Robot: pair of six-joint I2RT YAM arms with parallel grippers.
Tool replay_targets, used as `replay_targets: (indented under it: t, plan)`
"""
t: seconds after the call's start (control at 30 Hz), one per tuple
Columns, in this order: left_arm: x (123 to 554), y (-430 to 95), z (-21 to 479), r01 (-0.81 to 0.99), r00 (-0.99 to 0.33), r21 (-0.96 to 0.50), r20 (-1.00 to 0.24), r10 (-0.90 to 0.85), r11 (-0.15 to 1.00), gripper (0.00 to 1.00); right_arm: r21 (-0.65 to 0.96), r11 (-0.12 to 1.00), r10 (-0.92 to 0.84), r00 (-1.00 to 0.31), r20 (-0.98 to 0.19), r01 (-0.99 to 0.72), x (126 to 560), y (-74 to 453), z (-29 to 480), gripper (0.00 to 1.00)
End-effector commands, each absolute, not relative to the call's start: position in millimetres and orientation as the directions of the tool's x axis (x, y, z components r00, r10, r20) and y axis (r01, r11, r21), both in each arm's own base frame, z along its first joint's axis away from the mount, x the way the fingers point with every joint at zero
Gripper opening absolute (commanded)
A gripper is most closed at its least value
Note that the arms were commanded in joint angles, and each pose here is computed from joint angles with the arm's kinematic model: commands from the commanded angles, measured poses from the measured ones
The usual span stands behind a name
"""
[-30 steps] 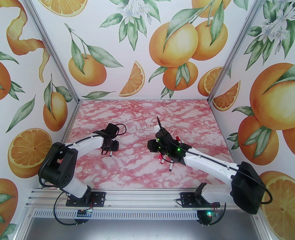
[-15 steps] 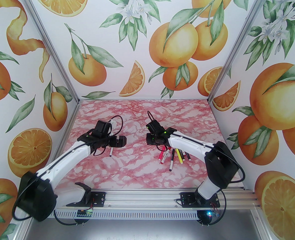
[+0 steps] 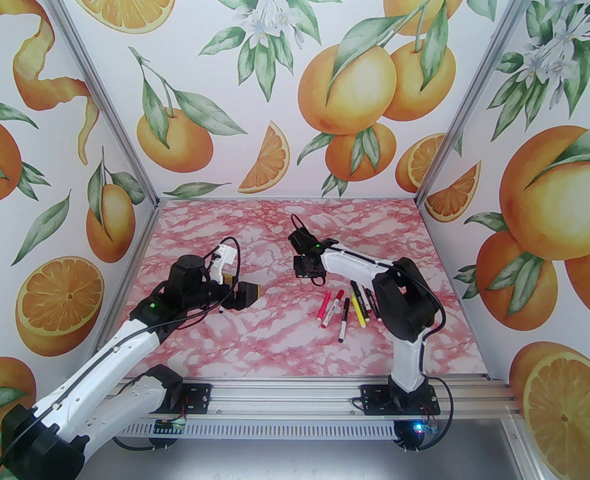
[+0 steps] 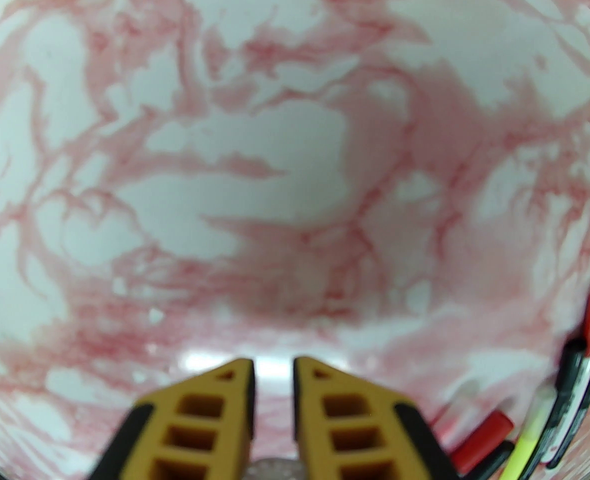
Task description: Open the pen caps
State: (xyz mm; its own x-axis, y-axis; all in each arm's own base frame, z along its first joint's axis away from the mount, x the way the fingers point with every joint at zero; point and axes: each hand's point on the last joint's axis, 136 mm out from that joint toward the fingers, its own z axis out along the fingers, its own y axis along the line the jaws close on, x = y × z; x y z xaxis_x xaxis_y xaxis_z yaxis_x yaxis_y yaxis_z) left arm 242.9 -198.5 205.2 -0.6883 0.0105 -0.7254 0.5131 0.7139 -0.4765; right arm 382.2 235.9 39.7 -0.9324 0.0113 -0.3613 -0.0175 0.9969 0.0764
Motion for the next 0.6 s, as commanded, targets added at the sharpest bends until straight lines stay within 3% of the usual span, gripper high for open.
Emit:
replay_targets:
  t: [0.0, 0.37, 0.57]
  plan:
    - [242, -200, 206, 0.539, -0.667, -0.467, -0.745, 0.016, 0.701, 1.0, 0.016, 1.0, 0.004, -0.93, -0.368, -0.002, 392, 227, 35, 0.15]
    - [240, -199, 205, 0.542, -0.662, -0.469, -0.749, 0.011, 0.697, 1.0, -0.022, 1.0, 0.0, -0.937, -0.35, 0.008, 398, 224, 20, 0.18]
    - [239, -203, 202, 0.544, -0.674, -0.484, -0.738, 0.015, 0.686, 1.0, -0.036, 0.999, 0.001, -0.939, -0.343, 0.014, 399, 222, 13, 0.25]
